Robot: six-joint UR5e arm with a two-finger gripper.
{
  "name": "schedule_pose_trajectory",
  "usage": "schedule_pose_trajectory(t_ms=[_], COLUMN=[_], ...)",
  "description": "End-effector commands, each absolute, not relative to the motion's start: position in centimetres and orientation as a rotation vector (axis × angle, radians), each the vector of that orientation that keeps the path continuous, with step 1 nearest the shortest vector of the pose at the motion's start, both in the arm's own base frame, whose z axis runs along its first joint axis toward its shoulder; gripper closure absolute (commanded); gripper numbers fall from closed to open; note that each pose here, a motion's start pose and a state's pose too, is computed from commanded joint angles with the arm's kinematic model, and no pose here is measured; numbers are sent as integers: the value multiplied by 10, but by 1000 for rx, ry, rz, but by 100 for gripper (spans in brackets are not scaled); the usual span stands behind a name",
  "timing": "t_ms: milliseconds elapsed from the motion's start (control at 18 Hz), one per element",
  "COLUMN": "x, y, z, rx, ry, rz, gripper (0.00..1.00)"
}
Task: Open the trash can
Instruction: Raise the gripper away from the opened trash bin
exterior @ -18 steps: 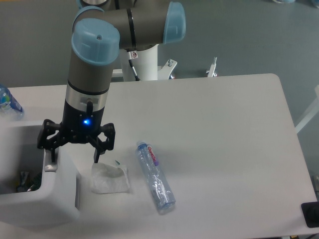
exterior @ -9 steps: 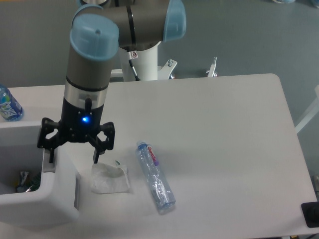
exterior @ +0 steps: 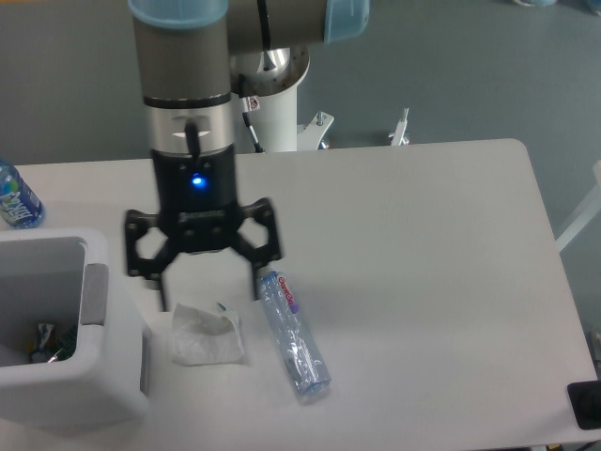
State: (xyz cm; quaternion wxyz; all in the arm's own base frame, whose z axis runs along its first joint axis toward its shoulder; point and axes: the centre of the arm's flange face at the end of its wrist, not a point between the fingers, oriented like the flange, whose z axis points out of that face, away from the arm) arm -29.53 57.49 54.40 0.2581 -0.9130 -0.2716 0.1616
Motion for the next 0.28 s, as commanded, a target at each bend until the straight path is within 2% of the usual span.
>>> schedule_pose_trajectory(t_ms=[167,278], x=[-306,-314], y=[560,547], z=[529,527], rx=[-2709,-2758], ry=[-497,-438], rz=[525,546], gripper=[0,0])
